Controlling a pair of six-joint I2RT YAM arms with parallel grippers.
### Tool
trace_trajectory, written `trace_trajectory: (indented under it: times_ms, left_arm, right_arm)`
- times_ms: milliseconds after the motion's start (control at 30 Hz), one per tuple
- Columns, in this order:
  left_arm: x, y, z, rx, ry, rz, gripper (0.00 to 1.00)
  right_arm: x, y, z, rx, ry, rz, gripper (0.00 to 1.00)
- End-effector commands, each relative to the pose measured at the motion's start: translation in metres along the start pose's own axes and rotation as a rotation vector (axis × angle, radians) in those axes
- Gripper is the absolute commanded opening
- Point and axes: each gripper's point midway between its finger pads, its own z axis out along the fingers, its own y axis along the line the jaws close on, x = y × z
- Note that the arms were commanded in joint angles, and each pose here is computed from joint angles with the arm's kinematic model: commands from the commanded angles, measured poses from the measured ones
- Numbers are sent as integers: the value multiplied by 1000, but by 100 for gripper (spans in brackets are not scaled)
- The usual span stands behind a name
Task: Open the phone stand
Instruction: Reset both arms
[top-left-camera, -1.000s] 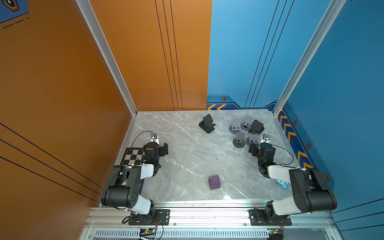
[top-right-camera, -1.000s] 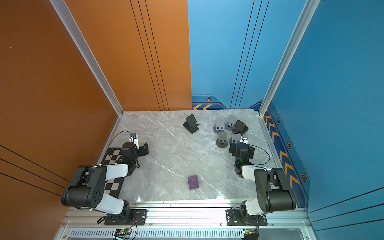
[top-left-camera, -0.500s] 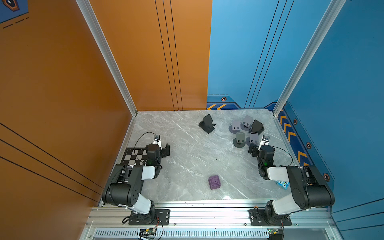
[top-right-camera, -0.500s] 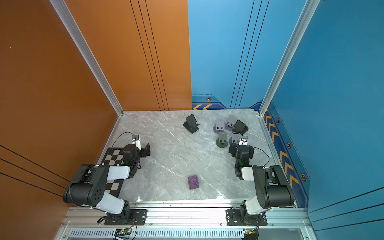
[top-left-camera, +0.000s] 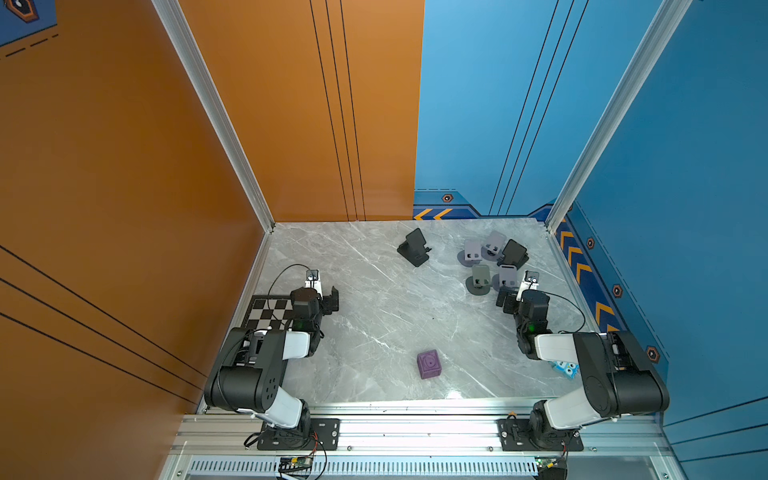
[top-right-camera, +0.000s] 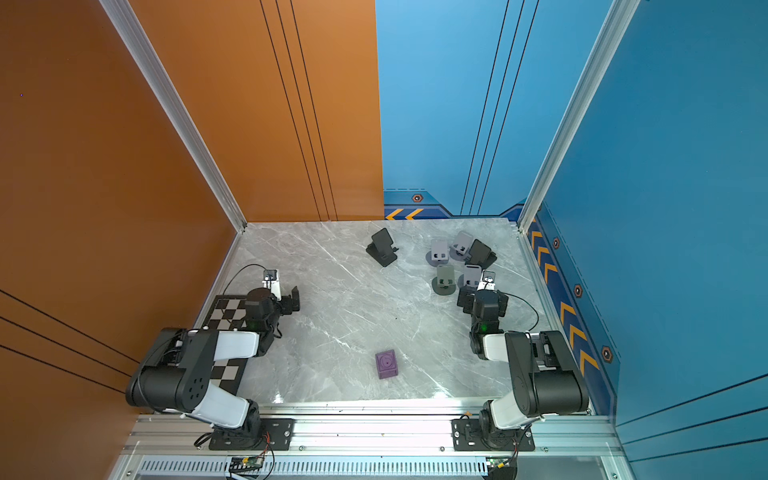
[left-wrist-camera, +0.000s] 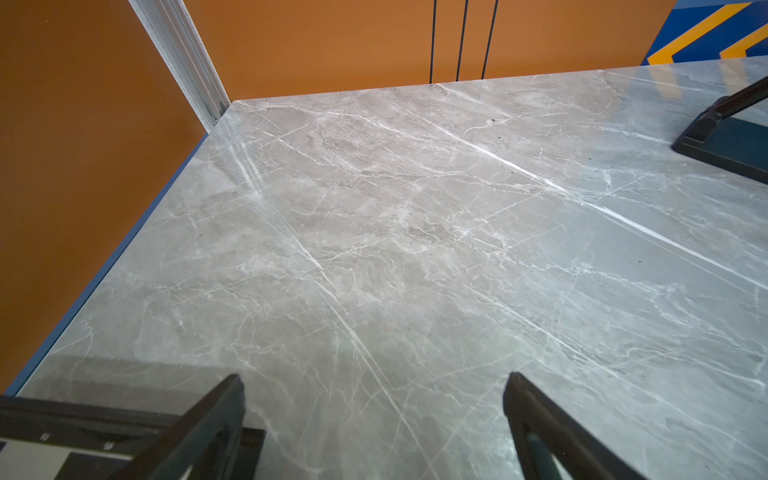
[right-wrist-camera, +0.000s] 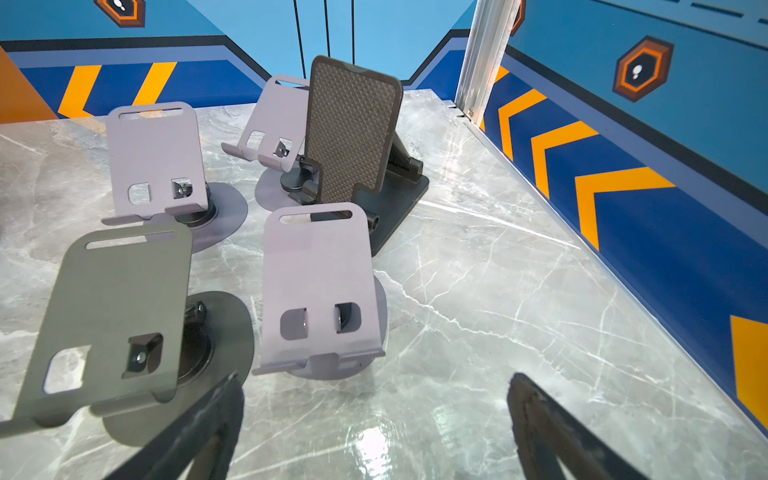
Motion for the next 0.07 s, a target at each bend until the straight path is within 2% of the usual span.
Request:
trace_trajectory:
  times_ms: [0, 33]
  left_arm:
    - [-3, -1, 1, 21, -13, -6, 98]
    - [-3, -2, 0, 19, -15, -1, 98]
  right_arm:
    - [-4, 0, 0, -9, -15, -1, 100]
    - [-4, 0, 1, -9, -14, -1, 100]
